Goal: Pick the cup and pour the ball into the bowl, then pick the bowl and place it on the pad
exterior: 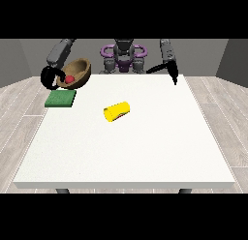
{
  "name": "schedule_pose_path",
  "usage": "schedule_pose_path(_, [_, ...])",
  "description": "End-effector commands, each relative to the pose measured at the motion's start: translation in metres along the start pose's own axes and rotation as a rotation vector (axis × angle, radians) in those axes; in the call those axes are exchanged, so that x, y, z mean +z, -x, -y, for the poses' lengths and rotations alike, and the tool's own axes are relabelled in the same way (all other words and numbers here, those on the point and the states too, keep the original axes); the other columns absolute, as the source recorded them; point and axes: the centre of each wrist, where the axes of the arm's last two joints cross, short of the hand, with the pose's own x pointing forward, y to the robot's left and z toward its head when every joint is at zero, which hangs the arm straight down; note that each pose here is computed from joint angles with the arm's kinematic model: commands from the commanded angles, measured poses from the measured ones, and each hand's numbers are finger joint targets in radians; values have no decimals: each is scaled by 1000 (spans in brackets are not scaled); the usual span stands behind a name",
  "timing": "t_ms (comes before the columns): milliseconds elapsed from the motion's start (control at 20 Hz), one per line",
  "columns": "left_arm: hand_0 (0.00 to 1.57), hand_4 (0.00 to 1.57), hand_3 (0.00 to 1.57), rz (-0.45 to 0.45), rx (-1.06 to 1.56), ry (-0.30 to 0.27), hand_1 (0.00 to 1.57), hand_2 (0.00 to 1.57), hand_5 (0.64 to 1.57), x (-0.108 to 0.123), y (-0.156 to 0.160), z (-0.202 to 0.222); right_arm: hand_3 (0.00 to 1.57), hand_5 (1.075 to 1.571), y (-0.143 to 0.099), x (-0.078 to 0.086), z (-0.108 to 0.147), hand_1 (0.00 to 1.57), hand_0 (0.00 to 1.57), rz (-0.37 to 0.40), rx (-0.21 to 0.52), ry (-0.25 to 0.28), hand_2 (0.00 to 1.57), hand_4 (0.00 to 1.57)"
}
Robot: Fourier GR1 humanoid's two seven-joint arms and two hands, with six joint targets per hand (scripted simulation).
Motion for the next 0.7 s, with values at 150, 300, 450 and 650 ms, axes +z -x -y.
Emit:
schedule_pose_path(150, [0, 0, 0, 123, -24, -16, 0, 0, 1565, -18, -20, 12, 1571, 1561, -9, 11, 44, 1571, 1571, 86, -84, -1, 1571, 1047])
schedule_pose_path(300, [0, 0, 0, 217, -18, -26, 0, 0, 1565, -16, -35, 28, 1402, 1561, -18, 22, 79, 1571, 1571, 170, -74, 24, 1571, 1034])
schedule_pose_path(450, [0, 0, 0, 242, -21, -18, 0, 0, 1565, -16, -60, 28, 1192, 1567, -10, 35, 107, 1571, 1571, 195, -40, 93, 1571, 1008])
schedule_pose_path(650, [0, 0, 0, 312, -36, -35, 0, 0, 1564, -28, -81, 7, 0, 1567, -59, 45, 135, 1571, 1571, 313, 0, 99, 1571, 1047])
